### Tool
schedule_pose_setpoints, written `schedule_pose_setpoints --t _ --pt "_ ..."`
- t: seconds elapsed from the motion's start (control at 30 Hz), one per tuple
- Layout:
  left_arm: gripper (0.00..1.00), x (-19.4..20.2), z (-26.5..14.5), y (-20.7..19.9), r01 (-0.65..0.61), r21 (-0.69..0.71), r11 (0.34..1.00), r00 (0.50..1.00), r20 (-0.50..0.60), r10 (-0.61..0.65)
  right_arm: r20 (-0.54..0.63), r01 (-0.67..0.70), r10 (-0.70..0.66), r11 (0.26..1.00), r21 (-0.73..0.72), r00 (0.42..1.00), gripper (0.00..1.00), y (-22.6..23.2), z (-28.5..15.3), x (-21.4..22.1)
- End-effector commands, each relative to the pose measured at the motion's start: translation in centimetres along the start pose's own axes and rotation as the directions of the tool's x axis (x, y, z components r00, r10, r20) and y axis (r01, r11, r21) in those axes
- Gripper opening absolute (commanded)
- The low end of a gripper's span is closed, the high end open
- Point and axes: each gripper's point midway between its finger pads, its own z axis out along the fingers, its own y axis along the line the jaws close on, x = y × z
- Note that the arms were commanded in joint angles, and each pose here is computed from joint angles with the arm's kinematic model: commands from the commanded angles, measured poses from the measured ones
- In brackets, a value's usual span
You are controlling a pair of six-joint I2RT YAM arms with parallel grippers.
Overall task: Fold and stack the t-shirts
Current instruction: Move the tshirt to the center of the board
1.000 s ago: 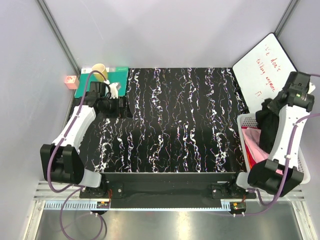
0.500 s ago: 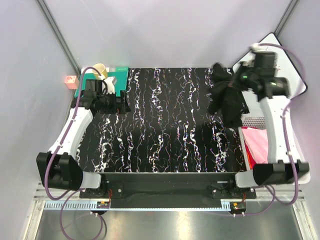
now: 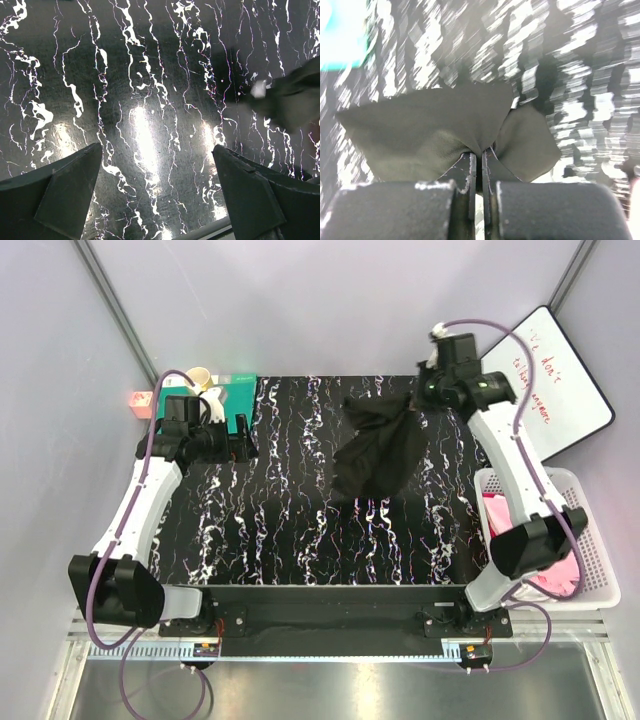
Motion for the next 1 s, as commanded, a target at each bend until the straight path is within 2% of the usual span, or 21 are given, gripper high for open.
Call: schedule_pose_setpoints --t 0.0,0.1,0.23,0.33,0.37,0.47,0.53,0.57,0.6,0.63,0.67,0.73,0.77,0.83,0.97 --pt "0.99 -2.1 -0.6 -0.7 -0.013 0.01 1.0 0.998 0.066 0.012 0.339 -0.072 -0.018 0.965 0.251 0.941 0.0 -5.9 -7.8 -7.5" --pt "0.99 -2.0 -0.2 -0.6 -0.014 0.015 1.0 0.998 0.055 0.014 0.366 -0.107 -0.025 0.936 0.335 0.93 0.0 -8.1 -9.1 -7.4" --pt "0.99 -2.1 0.1 -0.6 -0.013 0.016 1.0 0.999 0.046 0.012 0.328 -0.094 0.001 0.959 0.267 0.945 0.0 -7.0 -8.3 -6.1" --pt "0.99 -2.2 0.4 -0.7 -0.014 0.024 1.0 0.999 0.039 0.013 0.129 -0.075 0.067 0.996 0.054 0.989 0.0 -3.8 -3.5 -1.2" --pt "0.99 -2.0 0.9 -0.5 -0.012 0.021 1.0 1.0 0.024 0.011 -0.003 -0.073 0.073 0.993 -0.091 0.997 0.0 -1.4 -1.5 2.0" --pt "0.99 -2.1 1.5 -0.9 -0.019 0.029 0.999 1.0 0.01 0.019 -0.262 -0.043 -0.017 0.974 -0.221 0.965 0.01 3.1 3.0 9.6" --pt "0.99 -2.3 1.7 -1.2 -0.035 0.036 0.999 0.999 0.008 0.035 -0.383 -0.025 -0.071 0.97 -0.242 0.921 0.28 4.5 5.6 13.4" --pt "0.99 -2.1 1.9 -1.3 -0.038 0.036 0.999 0.999 -0.002 0.038 -0.409 -0.016 -0.102 0.961 -0.275 0.907 0.45 6.0 5.8 14.5" --pt "0.99 -2.1 2.0 -1.4 -0.047 0.038 0.998 0.999 -0.008 0.048 -0.419 -0.016 -0.106 0.96 -0.278 0.902 0.76 6.3 6.2 14.8" --pt "0.99 -2.1 2.0 -1.7 -0.056 0.04 0.998 0.998 -0.009 0.056 -0.404 -0.015 -0.1 0.962 -0.272 0.909 0.93 6.5 6.3 14.4" --pt "0.99 -2.0 2.0 -1.7 -0.062 0.038 0.997 0.998 -0.014 0.062 -0.353 0.0 -0.093 0.967 -0.254 0.931 1.0 6.3 6.6 13.2" --pt "0.99 -2.0 2.0 -1.9 -0.071 0.04 0.997 0.997 -0.015 0.072 -0.258 0.043 -0.099 0.976 -0.212 0.961 1.0 5.9 5.8 10.7" --pt "0.99 -1.9 2.0 -1.9 -0.07 0.039 0.997 0.997 -0.019 0.07 -0.192 0.094 -0.121 0.985 -0.145 0.974 1.0 4.8 5.9 9.1" --pt "0.99 -1.7 2.1 -1.9 -0.071 0.044 0.996 0.997 -0.028 0.073 -0.135 0.137 -0.146 0.988 -0.079 0.98 1.0 3.6 5.5 7.5" --pt "0.99 -1.3 2.3 -2.1 -0.065 0.059 0.996 0.997 -0.04 0.068 -0.14 0.139 -0.129 0.988 0.065 0.982 1.0 -0.6 6.1 6.3"
